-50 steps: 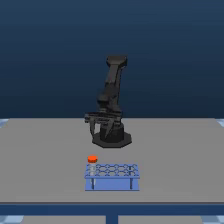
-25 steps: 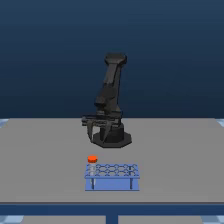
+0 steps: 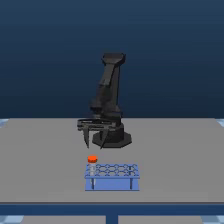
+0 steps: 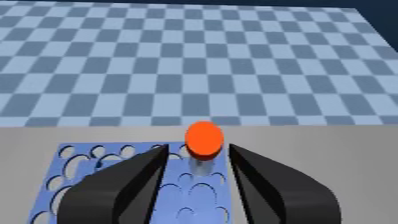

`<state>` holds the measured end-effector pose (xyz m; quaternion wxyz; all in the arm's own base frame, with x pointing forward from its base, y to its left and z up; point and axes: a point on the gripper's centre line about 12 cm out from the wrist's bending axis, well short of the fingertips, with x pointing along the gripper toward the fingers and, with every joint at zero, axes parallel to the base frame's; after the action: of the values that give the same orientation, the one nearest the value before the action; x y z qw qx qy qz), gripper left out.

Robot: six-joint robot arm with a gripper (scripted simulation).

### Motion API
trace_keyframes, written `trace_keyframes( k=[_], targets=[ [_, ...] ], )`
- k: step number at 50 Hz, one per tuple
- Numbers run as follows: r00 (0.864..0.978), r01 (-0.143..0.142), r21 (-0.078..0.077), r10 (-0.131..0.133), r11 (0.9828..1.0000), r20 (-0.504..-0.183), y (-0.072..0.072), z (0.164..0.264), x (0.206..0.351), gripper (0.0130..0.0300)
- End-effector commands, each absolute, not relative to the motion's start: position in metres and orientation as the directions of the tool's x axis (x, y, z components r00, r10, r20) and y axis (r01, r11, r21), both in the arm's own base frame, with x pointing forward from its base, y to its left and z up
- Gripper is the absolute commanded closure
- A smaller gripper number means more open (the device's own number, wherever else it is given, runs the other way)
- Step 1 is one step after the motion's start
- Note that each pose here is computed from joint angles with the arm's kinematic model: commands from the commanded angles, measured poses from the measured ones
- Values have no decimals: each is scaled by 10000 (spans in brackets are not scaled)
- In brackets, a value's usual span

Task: Pick up the centrifuge tube on the rack

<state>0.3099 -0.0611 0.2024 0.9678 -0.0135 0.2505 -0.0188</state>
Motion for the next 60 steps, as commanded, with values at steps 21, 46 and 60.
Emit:
trace_keyframes(
  k=[21, 46, 60],
  targets=[
    [8676, 36, -25, -43, 10000, -4973, -707, 2042, 3446, 130],
    [8653, -14, 11, 18, 10000, -5012, -725, 2014, 3508, 130],
    [8662, 7, -5, -9, 10000, -4996, -718, 1980, 3483, 130]
  ],
)
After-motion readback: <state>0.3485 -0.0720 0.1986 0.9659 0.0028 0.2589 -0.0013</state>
